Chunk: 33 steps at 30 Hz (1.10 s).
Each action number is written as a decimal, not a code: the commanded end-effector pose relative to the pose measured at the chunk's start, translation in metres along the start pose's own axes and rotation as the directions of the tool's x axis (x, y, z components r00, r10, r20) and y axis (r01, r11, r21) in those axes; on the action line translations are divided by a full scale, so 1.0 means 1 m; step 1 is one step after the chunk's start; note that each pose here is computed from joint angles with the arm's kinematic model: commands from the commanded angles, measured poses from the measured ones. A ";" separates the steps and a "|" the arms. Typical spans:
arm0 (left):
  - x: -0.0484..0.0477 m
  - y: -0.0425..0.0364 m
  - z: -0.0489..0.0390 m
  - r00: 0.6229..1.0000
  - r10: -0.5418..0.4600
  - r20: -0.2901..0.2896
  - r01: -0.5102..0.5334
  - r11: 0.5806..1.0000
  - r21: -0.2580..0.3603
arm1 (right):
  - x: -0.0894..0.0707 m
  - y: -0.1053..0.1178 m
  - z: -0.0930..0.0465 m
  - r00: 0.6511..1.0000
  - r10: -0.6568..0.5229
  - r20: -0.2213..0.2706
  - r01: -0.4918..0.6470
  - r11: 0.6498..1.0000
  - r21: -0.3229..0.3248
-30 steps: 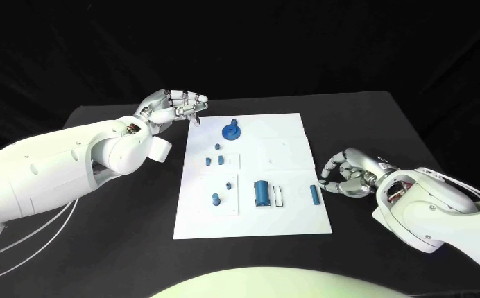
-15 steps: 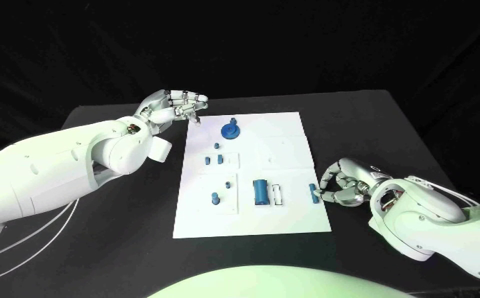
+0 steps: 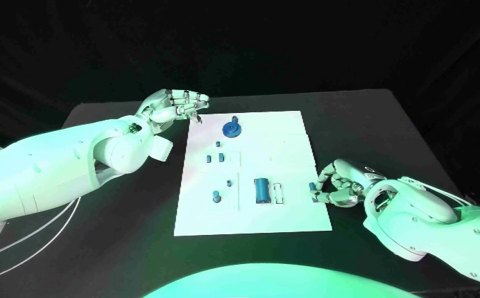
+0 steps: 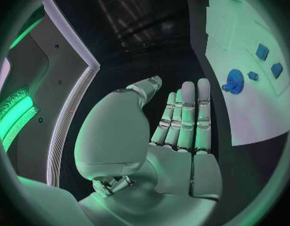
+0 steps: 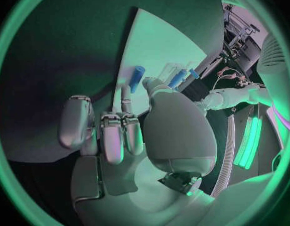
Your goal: Assemble the parts on the task board
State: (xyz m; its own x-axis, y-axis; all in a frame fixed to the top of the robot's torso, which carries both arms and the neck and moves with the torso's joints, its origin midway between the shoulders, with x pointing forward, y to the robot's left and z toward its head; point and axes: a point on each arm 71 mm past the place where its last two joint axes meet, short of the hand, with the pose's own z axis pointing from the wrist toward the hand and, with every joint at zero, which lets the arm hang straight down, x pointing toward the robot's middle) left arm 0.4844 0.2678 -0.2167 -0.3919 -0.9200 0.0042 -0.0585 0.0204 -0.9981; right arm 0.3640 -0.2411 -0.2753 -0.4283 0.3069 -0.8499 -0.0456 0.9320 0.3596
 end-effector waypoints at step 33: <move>0.0010 -0.0005 -0.0015 1.000 -0.013 -0.011 0.013 1.000 0.006 | 0.021 0.016 0.003 0.994 -0.103 -0.020 0.103 0.995 0.012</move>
State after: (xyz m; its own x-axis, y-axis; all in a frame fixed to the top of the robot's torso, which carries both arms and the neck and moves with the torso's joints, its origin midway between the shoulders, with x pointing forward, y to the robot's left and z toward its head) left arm 0.4833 0.2696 -0.2171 -0.3902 -0.9207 0.0056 -0.0622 0.0203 -0.9979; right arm 0.3621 -0.2161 -0.2802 -0.4023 0.2058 -0.8921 -0.1201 0.9541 0.2742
